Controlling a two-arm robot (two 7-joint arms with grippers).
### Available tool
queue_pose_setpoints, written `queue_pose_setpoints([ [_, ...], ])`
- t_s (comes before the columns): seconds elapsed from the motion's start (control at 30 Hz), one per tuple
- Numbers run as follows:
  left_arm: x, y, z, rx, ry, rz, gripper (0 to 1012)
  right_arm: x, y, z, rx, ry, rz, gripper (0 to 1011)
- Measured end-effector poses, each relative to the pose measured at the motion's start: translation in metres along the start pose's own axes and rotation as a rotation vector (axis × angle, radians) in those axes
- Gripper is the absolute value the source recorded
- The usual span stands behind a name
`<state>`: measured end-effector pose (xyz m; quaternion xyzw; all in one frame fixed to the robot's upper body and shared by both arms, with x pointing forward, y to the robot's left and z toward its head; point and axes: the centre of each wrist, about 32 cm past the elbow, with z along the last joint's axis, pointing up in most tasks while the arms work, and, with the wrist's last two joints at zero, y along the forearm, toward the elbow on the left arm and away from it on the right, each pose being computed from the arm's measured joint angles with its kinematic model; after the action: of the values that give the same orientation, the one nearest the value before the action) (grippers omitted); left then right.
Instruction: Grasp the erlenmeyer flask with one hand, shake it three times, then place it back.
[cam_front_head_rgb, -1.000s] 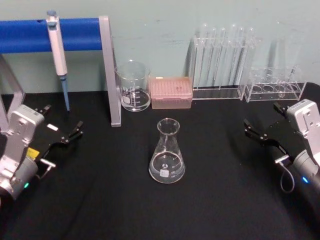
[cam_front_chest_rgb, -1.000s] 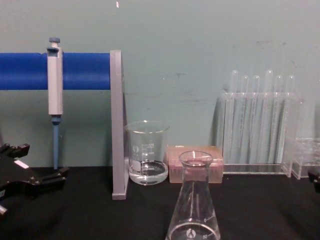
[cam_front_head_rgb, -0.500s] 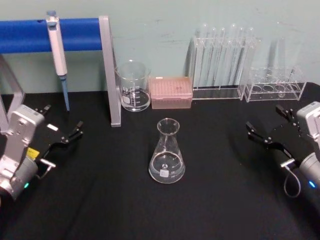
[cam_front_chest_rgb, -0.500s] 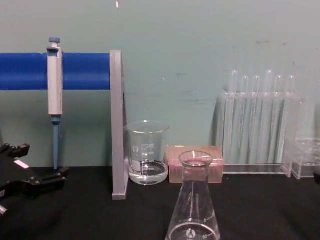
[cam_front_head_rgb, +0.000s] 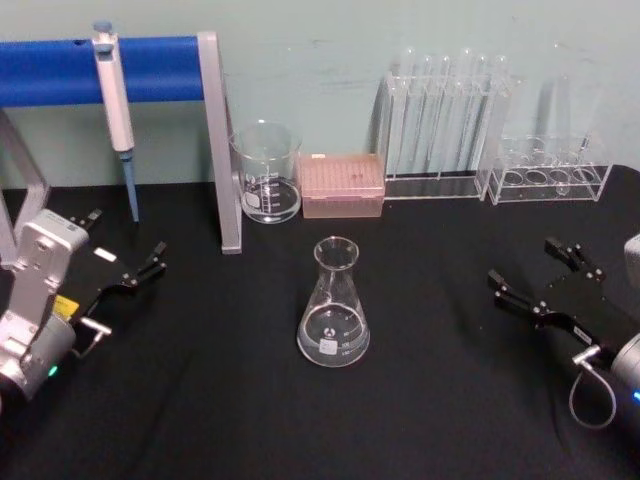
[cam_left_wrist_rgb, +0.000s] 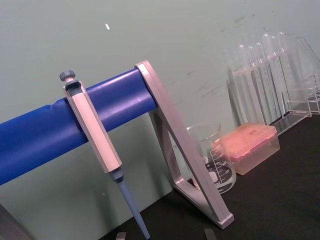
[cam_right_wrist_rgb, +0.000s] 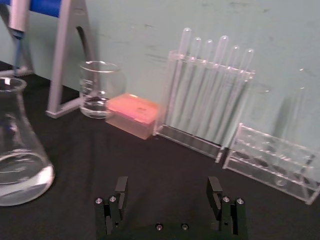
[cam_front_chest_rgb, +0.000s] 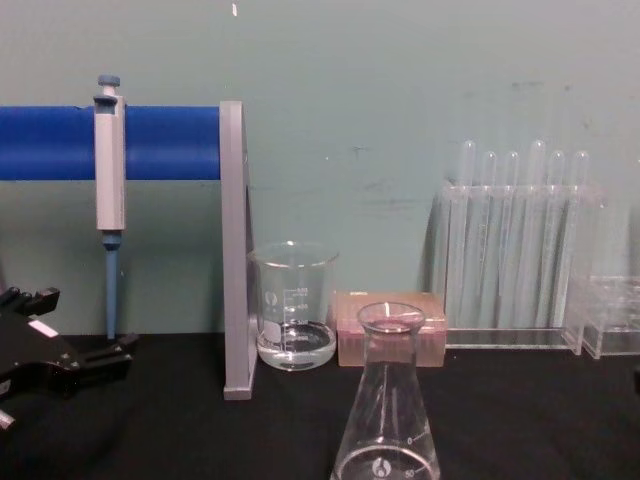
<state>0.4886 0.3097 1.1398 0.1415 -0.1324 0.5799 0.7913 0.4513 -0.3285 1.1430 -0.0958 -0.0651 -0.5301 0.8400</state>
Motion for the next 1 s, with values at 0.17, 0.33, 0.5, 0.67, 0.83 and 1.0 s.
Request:
queue_pose_setpoints([
  [0.17, 0.0, 0.0, 0.0, 0.0, 0.0, 0.0, 1001, -0.003, -0.003, -0.001, 0.018, 0.054, 0.076, 1000],
  [0.33, 0.0, 0.0, 0.0, 0.0, 0.0, 0.0, 1001, -0.007, 0.0, -0.002, 0.035, 0.08, 0.138, 1000],
  [0.5, 0.0, 0.0, 0.0, 0.0, 0.0, 0.0, 1001, -0.012, 0.009, -0.003, 0.057, 0.101, 0.214, 1000],
  [0.67, 0.0, 0.0, 0.0, 0.0, 0.0, 0.0, 1001, -0.019, 0.021, -0.003, 0.077, 0.112, 0.289, 1000],
  [0.83, 0.0, 0.0, 0.0, 0.0, 0.0, 0.0, 1001, -0.023, 0.03, -0.003, 0.089, 0.118, 0.346, 1000],
  [1.0, 0.0, 0.0, 0.0, 0.0, 0.0, 0.0, 1001, -0.028, 0.04, -0.001, 0.103, 0.123, 0.411, 1000],
])
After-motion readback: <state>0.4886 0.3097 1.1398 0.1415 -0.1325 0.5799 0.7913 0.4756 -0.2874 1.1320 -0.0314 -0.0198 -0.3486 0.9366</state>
